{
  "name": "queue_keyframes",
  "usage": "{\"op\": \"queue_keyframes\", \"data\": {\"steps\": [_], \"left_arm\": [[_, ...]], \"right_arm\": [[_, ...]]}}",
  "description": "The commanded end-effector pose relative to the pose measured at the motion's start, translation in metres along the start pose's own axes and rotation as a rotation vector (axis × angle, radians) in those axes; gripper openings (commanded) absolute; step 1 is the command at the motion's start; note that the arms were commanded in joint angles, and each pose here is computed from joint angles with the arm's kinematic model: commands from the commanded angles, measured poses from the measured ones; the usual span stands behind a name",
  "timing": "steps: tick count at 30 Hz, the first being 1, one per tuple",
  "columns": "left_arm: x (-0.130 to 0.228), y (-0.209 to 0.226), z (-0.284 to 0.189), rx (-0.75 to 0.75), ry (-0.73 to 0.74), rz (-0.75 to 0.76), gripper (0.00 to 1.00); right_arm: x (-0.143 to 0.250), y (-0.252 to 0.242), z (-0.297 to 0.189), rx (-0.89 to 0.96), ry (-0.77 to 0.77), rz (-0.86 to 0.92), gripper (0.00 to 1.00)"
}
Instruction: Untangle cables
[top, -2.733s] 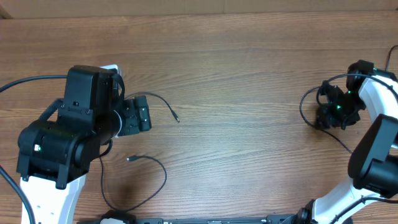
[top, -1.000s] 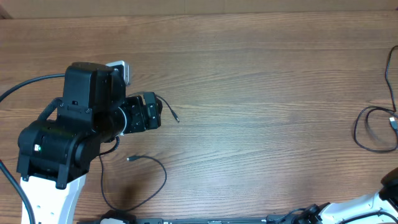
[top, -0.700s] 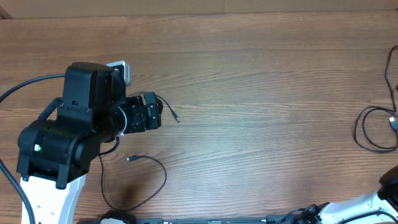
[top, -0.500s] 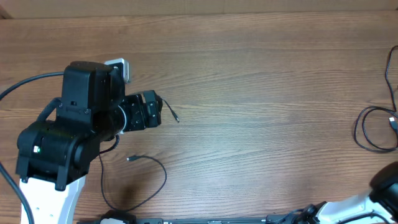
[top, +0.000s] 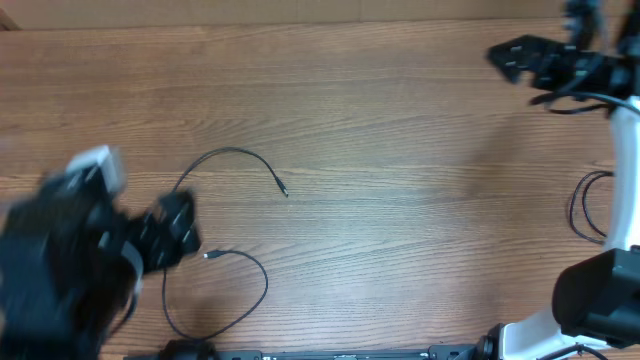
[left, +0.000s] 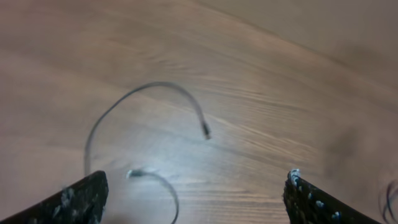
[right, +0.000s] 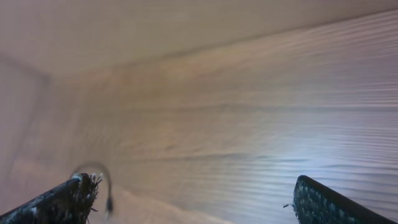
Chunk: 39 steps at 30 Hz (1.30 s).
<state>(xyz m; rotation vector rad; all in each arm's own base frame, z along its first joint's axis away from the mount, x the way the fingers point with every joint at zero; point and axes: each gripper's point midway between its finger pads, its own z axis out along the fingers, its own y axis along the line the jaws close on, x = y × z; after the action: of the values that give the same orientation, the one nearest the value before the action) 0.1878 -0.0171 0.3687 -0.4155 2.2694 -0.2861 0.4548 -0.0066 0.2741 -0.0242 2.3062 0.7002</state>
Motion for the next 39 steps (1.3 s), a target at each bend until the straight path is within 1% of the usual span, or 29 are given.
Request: {"op": "queue_keyframes", "data": {"steps": [1,5,7,11,14,16,18,19,21,23,24,27,32,35,37,39], "left_arm": [[0.018,0.026,-0.030,-0.058,-0.077,-0.161,0.89],[0.061,0.052,-0.039,-0.112,-0.056,-0.298,0.92],[0.084,0.061,-0.033,-0.131,-0.025,-0.332,0.94],[0.124,0.081,-0.008,-0.197,0.060,-0.427,0.97],[0.149,0.095,0.016,-0.281,0.139,-0.511,0.96],[0.159,0.103,0.031,-0.330,0.161,-0.550,0.94],[0.164,0.113,0.041,-0.390,0.149,-0.596,0.92],[0.166,0.119,0.045,-0.425,0.137,-0.631,0.89],[0.172,0.131,0.050,-0.493,0.114,-0.699,0.89],[0.177,0.137,0.056,-0.529,0.104,-0.750,0.90],[0.178,0.136,0.060,-0.523,0.103,-0.770,0.93],[0.178,0.135,0.067,-0.519,0.085,-0.848,0.97],[0.168,0.149,0.068,-0.578,-0.036,-0.926,1.00],[0.164,0.150,0.068,-0.574,-0.058,-0.931,0.98],[0.161,0.145,0.072,-0.542,-0.036,-0.875,0.98],[0.157,0.139,0.076,-0.500,-0.010,-0.787,1.00]], "right_arm": [[-0.001,0.037,0.006,0.013,0.005,-0.096,1.00],[0.000,0.064,0.016,-0.001,0.009,-0.108,1.00],[0.000,0.076,0.014,-0.018,0.001,-0.131,1.00],[0.002,0.097,0.006,-0.041,-0.007,-0.163,1.00],[0.005,0.111,-0.006,-0.052,-0.012,-0.179,1.00],[0.008,0.119,-0.016,-0.056,-0.015,-0.186,1.00],[0.011,0.125,-0.026,-0.058,-0.018,-0.193,1.00],[0.012,0.128,-0.031,-0.058,-0.020,-0.195,1.00],[0.015,0.133,-0.042,-0.059,-0.025,-0.201,1.00],[0.018,0.139,-0.053,-0.059,-0.032,-0.209,1.00],[0.019,0.142,-0.058,-0.060,-0.039,-0.214,1.00],[0.019,0.150,-0.072,-0.063,-0.065,-0.229,1.00],[0.024,0.163,-0.095,-0.066,-0.099,-0.250,1.00],[0.027,0.168,-0.106,-0.066,-0.112,-0.258,1.00],[0.027,0.172,-0.111,-0.068,-0.125,-0.266,1.00],[0.028,0.174,-0.116,-0.069,-0.135,-0.272,1.00]]}}
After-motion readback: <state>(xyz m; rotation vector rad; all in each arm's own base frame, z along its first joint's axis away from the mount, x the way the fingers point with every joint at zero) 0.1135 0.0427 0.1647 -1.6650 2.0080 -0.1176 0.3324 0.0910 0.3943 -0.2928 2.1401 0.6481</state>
